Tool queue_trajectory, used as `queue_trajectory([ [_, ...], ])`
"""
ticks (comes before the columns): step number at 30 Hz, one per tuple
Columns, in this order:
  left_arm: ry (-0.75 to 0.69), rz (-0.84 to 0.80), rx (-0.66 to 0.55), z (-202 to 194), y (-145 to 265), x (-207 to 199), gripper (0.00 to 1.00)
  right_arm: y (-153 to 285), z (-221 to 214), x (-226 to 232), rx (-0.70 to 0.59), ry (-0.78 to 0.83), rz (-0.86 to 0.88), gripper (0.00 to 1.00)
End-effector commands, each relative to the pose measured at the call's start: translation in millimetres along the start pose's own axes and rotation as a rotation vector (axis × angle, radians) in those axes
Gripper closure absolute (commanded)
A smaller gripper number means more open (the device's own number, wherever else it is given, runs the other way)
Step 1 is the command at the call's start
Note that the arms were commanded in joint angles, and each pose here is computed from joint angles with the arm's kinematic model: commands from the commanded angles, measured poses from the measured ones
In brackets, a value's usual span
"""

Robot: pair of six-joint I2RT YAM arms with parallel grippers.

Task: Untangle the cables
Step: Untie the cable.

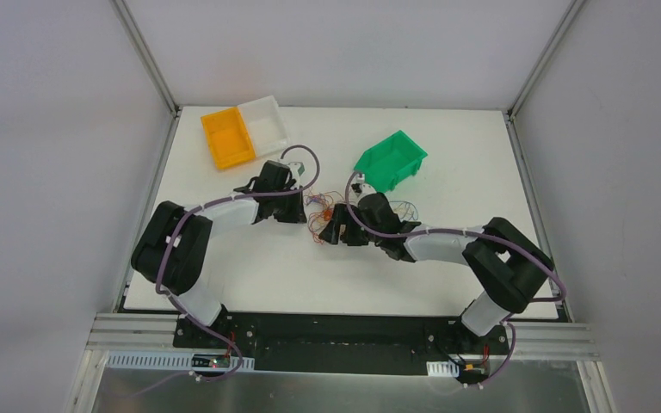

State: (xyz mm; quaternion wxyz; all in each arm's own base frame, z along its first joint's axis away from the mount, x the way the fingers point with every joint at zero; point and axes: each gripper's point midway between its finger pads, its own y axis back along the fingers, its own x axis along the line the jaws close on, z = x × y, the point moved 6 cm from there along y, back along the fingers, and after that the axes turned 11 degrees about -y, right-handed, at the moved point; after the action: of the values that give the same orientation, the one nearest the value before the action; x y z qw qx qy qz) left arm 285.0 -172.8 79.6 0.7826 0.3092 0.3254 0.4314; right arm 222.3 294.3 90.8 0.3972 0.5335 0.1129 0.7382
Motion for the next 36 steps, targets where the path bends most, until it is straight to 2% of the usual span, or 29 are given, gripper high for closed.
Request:
queue_trajectory([
  [1,0.012,-0.063,-0.051,34.7,-3.9,-5.8,0.82,7.3,1.4,31.6,-0.055,0.024,0.165,0.24],
  [3,0.017,-0.062,-0.043,40.4,-3.6,-6.8,0.73,12.4,1.3,34.9,-0.076,0.047,0.181,0.24],
  [7,0.035,-0.069,-0.073,48.1,5.9,-10.9,0.44,21.5,9.6,30.8,-0.155,0.074,0.142,0.23],
  [11,0.067,-0.037,-0.112,45.6,28.1,-12.3,0.26,32.5,23.9,24.3,-0.254,0.119,0.055,0.23],
  [17,0.163,0.047,-0.169,10.4,67.8,-15.3,0.12,40.3,43.2,6.6,-0.345,0.183,-0.158,0.22],
  [21,0.23,0.087,-0.164,-14.1,81.7,-13.3,0.09,32.7,52.0,-8.9,-0.364,0.16,-0.305,0.22],
  [25,0.272,0.097,-0.148,-31.0,82.6,-11.2,0.09,15.2,50.0,-18.9,-0.279,0.115,-0.38,0.22],
  [29,0.297,0.082,-0.098,-37.4,73.9,-12.6,0.11,-1.9,37.8,-15.8,-0.177,0.081,-0.35,0.22],
  [36,0.31,0.054,-0.064,-29.5,50.6,-13.7,0.14,-14.5,15.0,1.6,-0.058,0.021,-0.17,0.23],
])
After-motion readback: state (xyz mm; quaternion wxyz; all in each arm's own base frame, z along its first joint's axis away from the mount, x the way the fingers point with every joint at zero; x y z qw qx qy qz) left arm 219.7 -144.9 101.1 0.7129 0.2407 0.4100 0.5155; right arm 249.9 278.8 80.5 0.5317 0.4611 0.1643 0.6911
